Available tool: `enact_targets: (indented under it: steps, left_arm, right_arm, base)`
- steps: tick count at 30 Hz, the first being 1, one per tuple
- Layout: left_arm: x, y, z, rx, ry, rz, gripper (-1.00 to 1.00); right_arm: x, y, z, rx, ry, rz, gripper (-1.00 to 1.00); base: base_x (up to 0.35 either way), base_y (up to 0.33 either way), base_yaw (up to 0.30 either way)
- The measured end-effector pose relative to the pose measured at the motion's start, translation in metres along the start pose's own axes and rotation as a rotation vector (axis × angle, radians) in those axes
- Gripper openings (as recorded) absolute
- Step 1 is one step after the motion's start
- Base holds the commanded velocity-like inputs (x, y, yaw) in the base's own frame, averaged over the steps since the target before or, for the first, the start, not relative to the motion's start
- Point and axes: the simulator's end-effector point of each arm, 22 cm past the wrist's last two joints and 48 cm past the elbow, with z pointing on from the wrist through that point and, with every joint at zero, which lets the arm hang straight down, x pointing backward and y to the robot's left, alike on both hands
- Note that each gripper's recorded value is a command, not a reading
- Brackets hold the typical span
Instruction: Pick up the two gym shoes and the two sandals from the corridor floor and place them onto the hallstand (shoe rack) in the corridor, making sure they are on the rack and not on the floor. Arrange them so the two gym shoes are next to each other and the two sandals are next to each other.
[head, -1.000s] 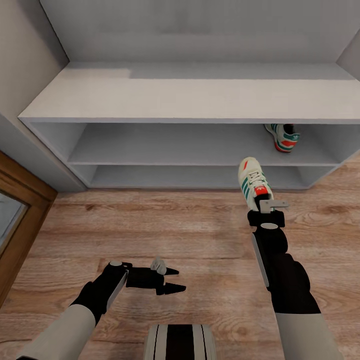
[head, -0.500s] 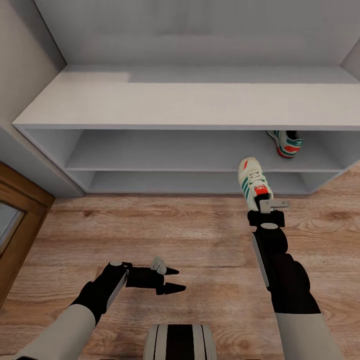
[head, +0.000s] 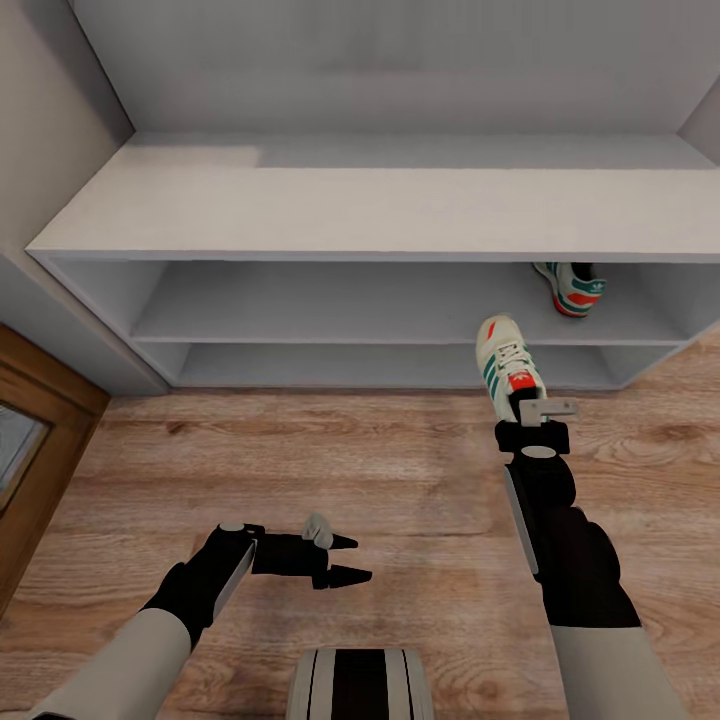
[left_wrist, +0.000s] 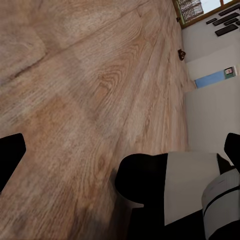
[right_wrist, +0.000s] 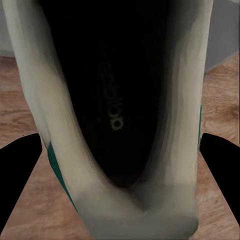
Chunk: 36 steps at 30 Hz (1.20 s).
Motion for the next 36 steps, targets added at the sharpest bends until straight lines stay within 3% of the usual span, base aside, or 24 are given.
enact_targets:
  steps: [8, 27, 36]
  left_arm:
    - [-0.013, -0.009, -0.004, -0.006, -0.006, 0.032, 1.00]
    - [-0.018, -0.012, -0.006, -0.007, -0.010, 0.044, 1.00]
    - [-0.018, -0.012, -0.006, -0.008, -0.009, 0.044, 1.00]
  right_arm:
    - [-0.017, -0.008, -0.012, 0.005, -0.029, 0.014, -1.00]
    - [-0.023, -0.011, -0.016, 0.006, -0.040, 0.019, -1.00]
    - [-0.023, -0.011, -0.016, 0.005, -0.041, 0.020, -1.00]
  base:
    - [0.000, 0.000, 0.000]
    - [0.000, 0.000, 0.000]
    - [0.206, -0.095, 0.000]
